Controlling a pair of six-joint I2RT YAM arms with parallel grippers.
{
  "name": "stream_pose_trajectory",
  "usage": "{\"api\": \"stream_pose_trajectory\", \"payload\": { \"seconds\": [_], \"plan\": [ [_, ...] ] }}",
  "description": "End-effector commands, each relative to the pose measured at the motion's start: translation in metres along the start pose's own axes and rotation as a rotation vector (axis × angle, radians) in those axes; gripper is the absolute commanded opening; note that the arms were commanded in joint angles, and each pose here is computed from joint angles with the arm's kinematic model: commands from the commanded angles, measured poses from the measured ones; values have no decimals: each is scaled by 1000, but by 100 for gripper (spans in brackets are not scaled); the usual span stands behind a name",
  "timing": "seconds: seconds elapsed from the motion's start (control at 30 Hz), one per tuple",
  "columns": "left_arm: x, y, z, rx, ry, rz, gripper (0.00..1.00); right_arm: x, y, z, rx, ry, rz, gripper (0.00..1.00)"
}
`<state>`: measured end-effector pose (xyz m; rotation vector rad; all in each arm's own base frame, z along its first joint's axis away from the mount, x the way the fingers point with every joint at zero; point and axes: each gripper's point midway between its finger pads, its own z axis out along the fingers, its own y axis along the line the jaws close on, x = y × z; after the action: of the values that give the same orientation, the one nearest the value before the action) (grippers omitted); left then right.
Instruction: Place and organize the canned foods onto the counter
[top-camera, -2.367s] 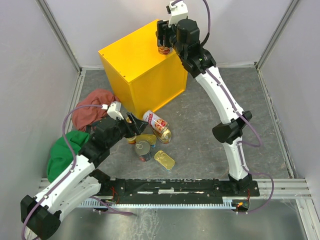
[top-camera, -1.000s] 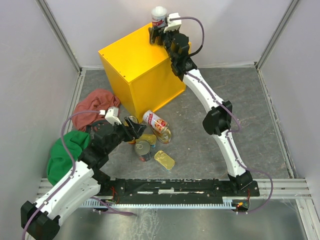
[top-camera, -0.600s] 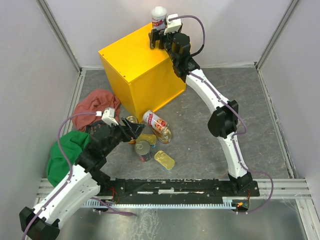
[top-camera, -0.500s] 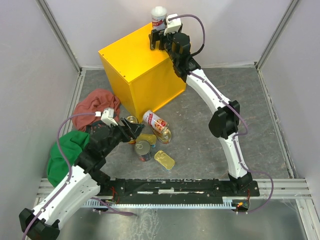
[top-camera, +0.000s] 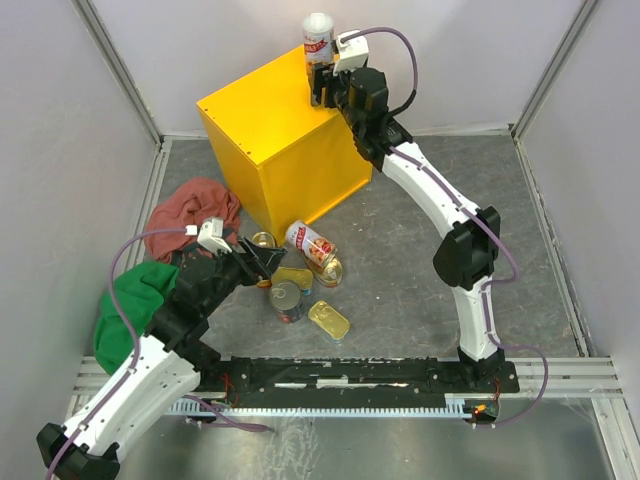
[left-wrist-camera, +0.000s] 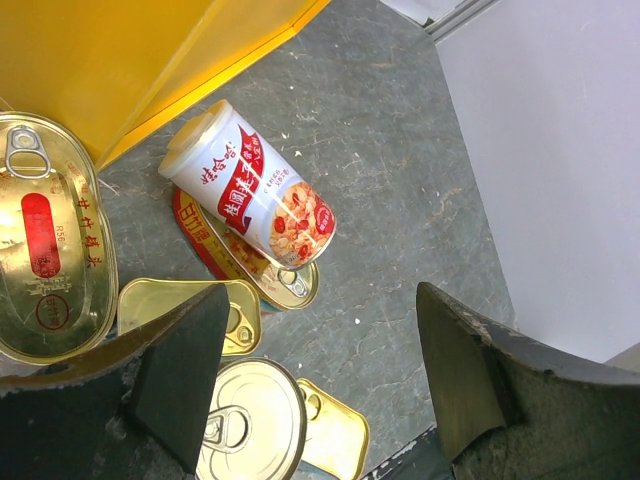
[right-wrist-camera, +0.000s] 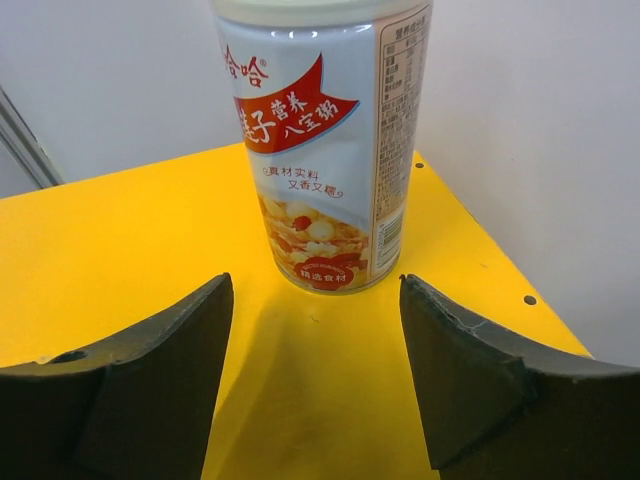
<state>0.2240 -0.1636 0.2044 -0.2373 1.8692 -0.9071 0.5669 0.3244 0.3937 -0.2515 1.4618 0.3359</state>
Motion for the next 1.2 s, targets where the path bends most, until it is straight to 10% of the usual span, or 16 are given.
{"api": "stream_pose_trajectory", "payload": {
  "seconds": [0.0,0.23,1.17],
  "plan": [
    [-18,-18,-6,38,-51,-37,81,-57,-3,-13,13,-112,11,70],
    [-20,-17,-5,32,-58,-35,81,-61,-4,2,24,-118,8,55],
    [-23,-16,14,8,-54,1,81,-31,-9,36,-33,-102,58,56]
  ]
}}
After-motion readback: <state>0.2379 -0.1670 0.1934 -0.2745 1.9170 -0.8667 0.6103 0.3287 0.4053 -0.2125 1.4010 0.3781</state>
